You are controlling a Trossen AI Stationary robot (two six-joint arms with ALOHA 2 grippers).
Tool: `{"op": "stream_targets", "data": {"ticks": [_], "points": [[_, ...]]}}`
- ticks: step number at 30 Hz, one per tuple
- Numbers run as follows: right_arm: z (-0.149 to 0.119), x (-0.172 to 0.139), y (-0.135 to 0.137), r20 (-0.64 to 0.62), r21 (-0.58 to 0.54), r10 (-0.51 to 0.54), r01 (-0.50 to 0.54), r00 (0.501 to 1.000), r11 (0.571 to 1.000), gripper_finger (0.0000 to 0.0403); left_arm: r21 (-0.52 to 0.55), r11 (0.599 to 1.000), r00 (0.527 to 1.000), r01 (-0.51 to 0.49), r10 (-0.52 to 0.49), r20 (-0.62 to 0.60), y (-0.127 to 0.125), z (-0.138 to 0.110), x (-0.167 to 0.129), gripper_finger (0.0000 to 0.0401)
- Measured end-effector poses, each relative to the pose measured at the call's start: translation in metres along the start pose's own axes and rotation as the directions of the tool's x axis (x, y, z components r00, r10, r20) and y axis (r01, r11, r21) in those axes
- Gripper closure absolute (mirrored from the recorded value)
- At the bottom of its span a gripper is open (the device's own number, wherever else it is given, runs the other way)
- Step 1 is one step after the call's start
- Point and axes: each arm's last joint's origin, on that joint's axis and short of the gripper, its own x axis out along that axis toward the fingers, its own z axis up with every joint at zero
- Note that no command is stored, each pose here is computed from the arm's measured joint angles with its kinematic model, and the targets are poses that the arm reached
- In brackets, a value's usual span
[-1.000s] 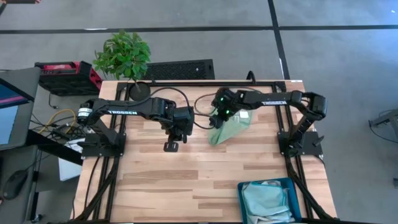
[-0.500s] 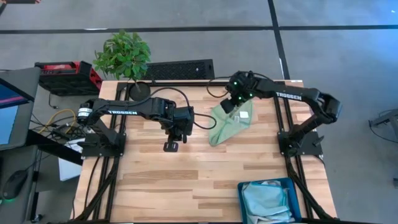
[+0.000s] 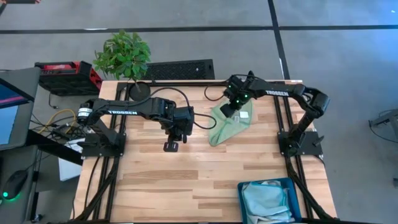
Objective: Fold microfiber towels
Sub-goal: Fold the green microfiber cloth
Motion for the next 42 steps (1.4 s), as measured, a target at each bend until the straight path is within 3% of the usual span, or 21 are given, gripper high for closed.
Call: {"op": "stream_targets", "data": {"ticks": [24, 33, 42], "points": [[-0.015, 0.011, -0.001, -0.061, 0.027, 0.009, -0.007, 0.998, 1.0, 0.023, 0.009, 1.0, 1.0, 0.0, 0.0, 0.001, 0.0, 0.0, 0.0, 0.0382], [-0.022, 0.031, -0.003, -0.185, 0.054, 0.047, -0.037, 0.982, 0.998, 0.023, 0.0, 1.0, 1.0, 0.0, 0.0, 0.0, 0.0, 0.0, 0.0, 0.0382], [-0.03, 0.024, 0.009, -0.232, 0.04, 0.077, -0.07, 0.97, 0.997, 0.023, -0.002, 1.0, 1.0, 0.001, -0.001, -0.012, 0.0, -0.001, 0.0, 0.0382]]}}
